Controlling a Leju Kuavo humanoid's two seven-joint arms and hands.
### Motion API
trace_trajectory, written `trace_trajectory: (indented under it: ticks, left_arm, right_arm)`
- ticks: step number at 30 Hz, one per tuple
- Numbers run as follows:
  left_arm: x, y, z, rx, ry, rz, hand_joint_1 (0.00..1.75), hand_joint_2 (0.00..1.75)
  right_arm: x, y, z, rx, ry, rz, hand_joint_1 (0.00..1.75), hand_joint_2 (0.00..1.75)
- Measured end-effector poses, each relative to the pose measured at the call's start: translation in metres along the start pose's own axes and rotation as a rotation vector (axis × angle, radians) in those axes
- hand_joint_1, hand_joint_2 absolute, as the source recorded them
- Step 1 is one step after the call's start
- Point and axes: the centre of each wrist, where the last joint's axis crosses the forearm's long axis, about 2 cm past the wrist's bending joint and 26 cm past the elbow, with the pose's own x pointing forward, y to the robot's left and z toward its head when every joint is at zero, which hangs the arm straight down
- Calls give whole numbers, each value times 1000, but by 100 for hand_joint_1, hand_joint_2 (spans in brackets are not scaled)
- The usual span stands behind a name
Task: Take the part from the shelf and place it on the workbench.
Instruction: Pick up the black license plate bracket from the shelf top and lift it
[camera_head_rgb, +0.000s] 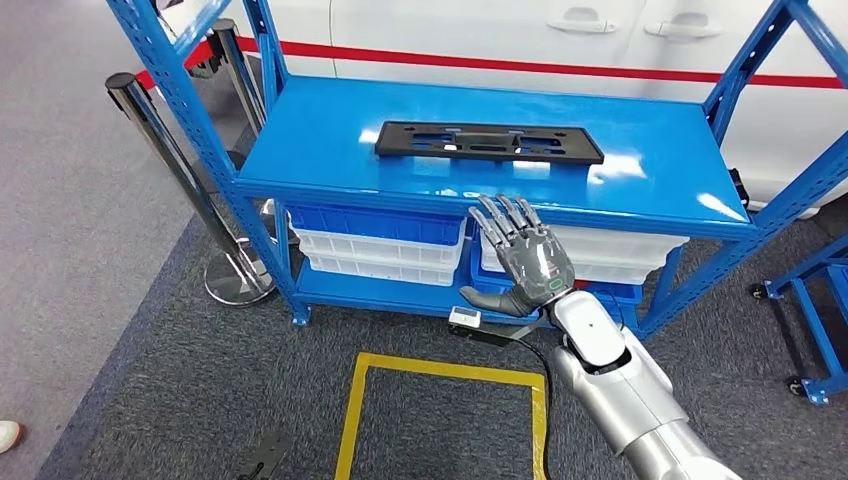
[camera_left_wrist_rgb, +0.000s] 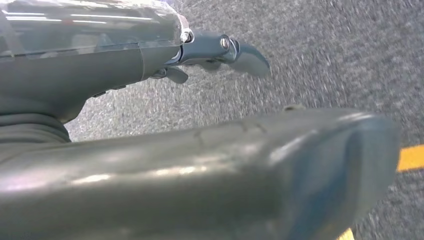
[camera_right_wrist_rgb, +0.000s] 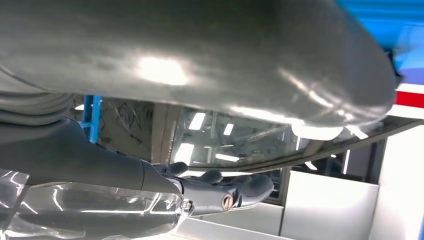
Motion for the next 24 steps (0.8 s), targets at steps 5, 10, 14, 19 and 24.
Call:
trace_trajectory:
  ticks: [5, 10, 14, 19, 24]
  left_arm:
    - [3, 1, 0, 3, -4, 0, 0, 0]
    - [1, 1, 0, 4, 2, 1, 0, 0]
    - [1, 1, 0, 5, 2, 2, 0, 0]
    - [2, 1, 0, 9, 1, 3, 0, 0]
    - [1, 1, 0, 10, 2, 4, 0, 0]
  right_arm:
    - [-1, -4, -2, -13, -3, 5, 0, 0]
    - [3, -1, 0, -5, -11, 0, 0, 0]
    - [3, -1, -1, -5, -17, 3, 0, 0]
    - [2, -5, -4, -18, -21, 7, 0, 0]
    - [4, -3, -2, -14, -21, 3, 0, 0]
